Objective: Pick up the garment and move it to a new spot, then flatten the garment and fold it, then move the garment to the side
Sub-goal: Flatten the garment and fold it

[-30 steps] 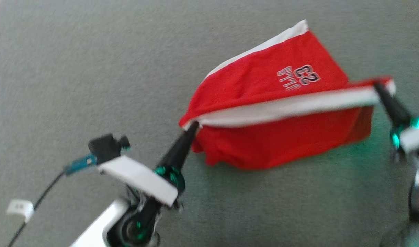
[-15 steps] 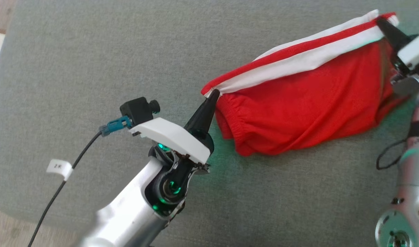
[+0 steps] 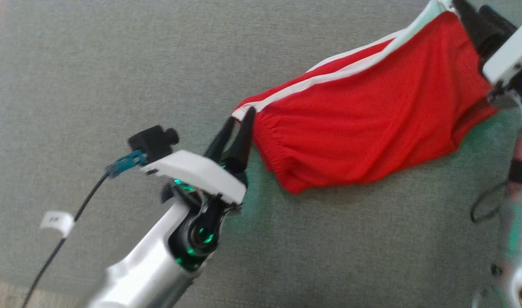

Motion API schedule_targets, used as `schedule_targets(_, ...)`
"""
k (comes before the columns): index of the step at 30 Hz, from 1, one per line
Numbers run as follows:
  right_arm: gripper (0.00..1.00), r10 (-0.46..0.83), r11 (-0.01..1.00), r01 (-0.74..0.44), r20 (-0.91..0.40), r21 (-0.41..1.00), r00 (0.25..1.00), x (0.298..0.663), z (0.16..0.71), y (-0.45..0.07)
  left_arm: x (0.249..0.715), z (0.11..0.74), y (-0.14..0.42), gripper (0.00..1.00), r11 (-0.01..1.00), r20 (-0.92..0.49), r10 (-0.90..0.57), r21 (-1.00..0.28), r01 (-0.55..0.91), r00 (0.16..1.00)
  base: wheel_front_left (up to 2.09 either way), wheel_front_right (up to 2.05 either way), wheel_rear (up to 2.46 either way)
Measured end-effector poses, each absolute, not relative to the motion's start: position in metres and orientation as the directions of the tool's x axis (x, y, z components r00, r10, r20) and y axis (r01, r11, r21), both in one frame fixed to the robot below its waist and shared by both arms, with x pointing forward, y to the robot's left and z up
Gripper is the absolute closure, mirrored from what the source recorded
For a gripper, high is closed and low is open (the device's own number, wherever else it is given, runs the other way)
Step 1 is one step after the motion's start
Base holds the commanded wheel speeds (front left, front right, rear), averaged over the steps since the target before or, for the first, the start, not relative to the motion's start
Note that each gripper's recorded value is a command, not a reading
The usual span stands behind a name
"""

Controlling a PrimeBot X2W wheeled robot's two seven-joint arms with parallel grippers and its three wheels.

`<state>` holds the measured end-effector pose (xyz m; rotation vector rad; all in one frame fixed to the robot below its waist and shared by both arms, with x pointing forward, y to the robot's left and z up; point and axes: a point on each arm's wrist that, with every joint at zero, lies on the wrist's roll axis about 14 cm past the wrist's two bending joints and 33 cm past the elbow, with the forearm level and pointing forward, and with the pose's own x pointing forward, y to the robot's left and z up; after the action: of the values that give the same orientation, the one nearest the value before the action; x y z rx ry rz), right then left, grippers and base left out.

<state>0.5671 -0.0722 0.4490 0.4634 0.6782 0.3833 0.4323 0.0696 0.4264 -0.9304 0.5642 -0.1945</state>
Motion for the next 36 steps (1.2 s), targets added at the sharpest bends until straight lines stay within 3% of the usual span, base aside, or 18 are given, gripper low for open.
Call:
schedule_targets(3,0.00,0.435,0.895,-0.262,-0.569,0.362,0.698,0.547,0.443,-0.087,0.426,0.422,0.083,0.00,0.730,-0.383,-0.363,-0.684,0.004,0.850,0.00,0.00,0.00)
schedule_targets(4,0.00,0.435,0.895,-0.262,-0.569,0.362,0.698,0.547,0.443,-0.087,0.426,0.422,0.083,0.00,0.730,-0.383,-0.363,-0.684,0.004,0.850,0.00,0.00,0.00)
schedule_targets(7,0.00,0.350,0.937,-0.269,-0.639,0.225,0.685,0.531,0.422,-0.113,0.423,0.430,0.098,0.00,0.868,-0.321,-0.310,-0.480,0.129,0.895,0.00,0.00,0.00)
schedule_targets(10,0.00,0.310,0.949,-0.269,-0.661,0.167,0.683,0.530,0.408,-0.119,0.424,0.446,0.110,0.00,0.945,-0.226,-0.243,-0.275,0.178,0.943,0.00,0.00,0.00)
schedule_targets(21,0.00,0.236,0.960,-0.273,-0.725,0.068,0.647,0.551,0.361,-0.108,0.410,0.478,0.119,0.00,0.976,-0.067,-0.112,-0.192,0.097,0.991,0.00,0.00,0.00)
schedule_targets(22,0.36,0.244,0.960,-0.266,-0.726,0.086,0.643,0.552,0.361,-0.105,0.408,0.476,0.121,0.00,0.979,-0.068,-0.110,-0.181,0.096,0.992,0.00,0.00,0.00)
schedule_targets(23,1.00,0.255,0.959,-0.262,-0.726,0.106,0.639,0.551,0.361,-0.102,0.406,0.474,0.122,0.00,0.980,-0.069,-0.110,-0.176,0.097,0.991,0.00,0.00,0.00)
schedule_targets(30,1.00,0.315,0.947,-0.170,-0.683,0.273,0.659,0.537,0.372,-0.103,0.402,0.464,0.129,0.00,0.982,-0.080,-0.103,-0.166,0.089,0.991,0.00,0.00,0.00)
schedule_targets(36,1.00,0.135,0.967,0.061,-0.699,0.249,0.703,0.510,0.379,-0.193,0.382,0.459,0.129,0.00,0.980,-0.097,-0.108,-0.178,0.089,0.989,0.00,0.00,0.00)
